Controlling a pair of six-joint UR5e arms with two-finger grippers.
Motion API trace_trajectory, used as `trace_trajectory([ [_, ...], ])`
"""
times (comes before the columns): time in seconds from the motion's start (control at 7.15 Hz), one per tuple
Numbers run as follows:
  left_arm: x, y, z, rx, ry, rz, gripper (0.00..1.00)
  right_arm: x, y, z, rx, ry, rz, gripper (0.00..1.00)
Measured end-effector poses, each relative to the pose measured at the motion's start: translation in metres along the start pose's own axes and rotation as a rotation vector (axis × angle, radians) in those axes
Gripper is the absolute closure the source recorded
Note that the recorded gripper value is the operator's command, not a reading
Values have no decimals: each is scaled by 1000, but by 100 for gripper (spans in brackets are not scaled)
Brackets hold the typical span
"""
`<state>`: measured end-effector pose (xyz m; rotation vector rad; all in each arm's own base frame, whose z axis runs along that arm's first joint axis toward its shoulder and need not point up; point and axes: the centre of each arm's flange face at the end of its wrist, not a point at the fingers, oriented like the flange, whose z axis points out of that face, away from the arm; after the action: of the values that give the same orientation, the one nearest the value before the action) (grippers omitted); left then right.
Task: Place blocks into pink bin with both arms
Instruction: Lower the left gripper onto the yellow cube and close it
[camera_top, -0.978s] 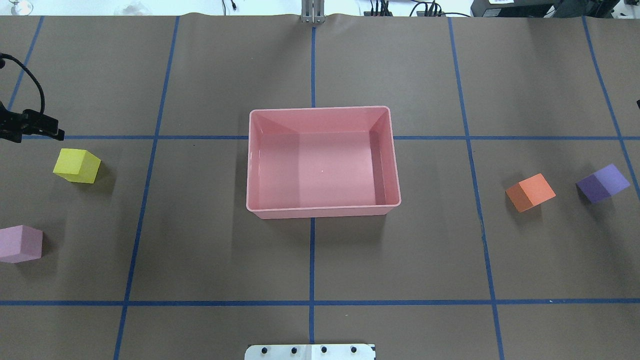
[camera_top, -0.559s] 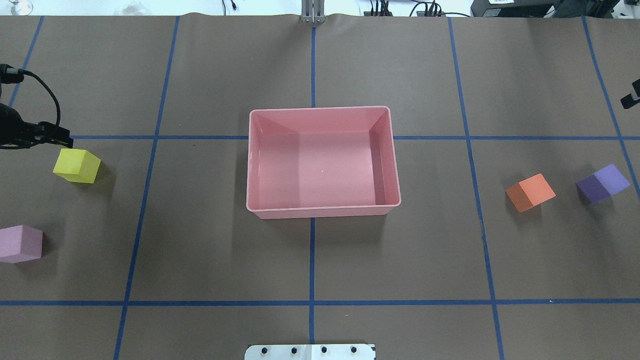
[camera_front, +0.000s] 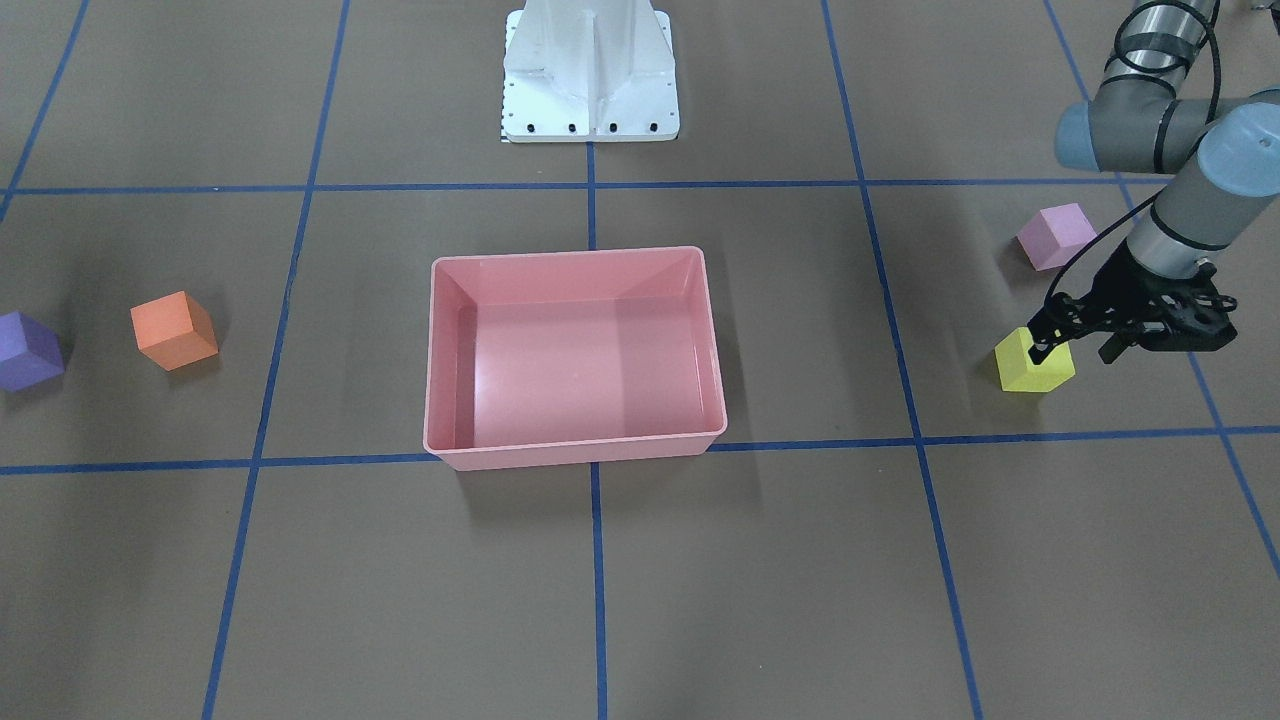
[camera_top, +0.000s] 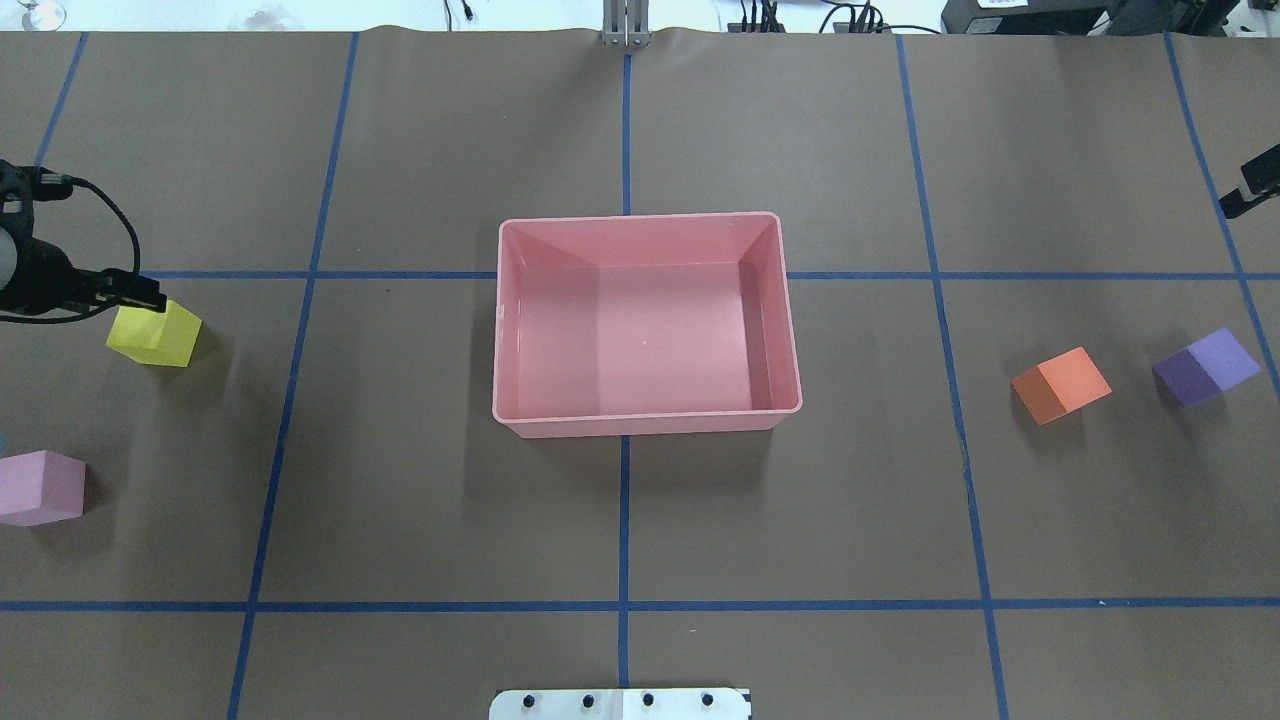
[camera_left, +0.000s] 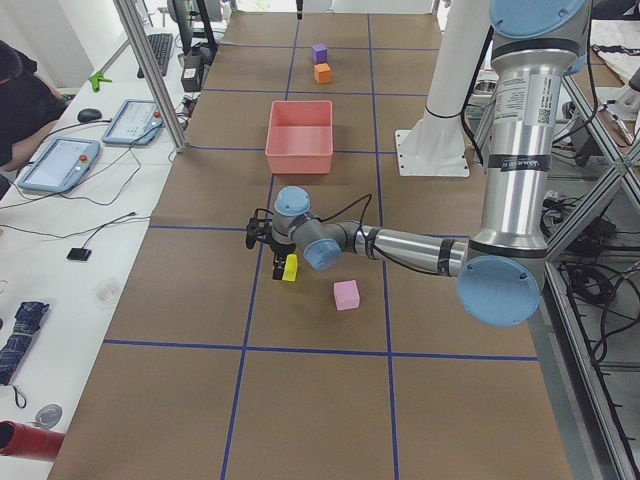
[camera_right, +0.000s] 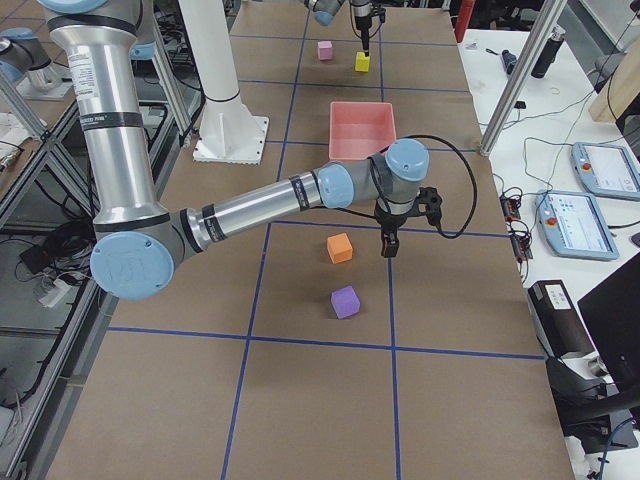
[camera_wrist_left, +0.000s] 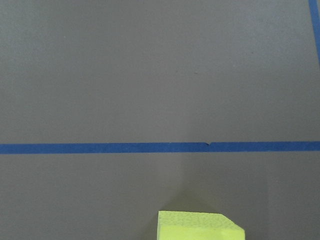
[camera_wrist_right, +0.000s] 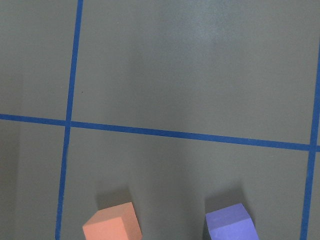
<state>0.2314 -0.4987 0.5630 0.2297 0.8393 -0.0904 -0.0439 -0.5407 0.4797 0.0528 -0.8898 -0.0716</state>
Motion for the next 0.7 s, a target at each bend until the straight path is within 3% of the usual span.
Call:
trace_trajectory([
  [0.42,8,9,14,-2,-3,10,1,-1,-1,0,0,0,0,0],
  [0.56,12,13,18,-10,-3,16,7,0,-1,1,-1,0,1,0],
  [0.7,15,17,22,-19,-3,22,37,0,-1,1,-2,0,2,0],
])
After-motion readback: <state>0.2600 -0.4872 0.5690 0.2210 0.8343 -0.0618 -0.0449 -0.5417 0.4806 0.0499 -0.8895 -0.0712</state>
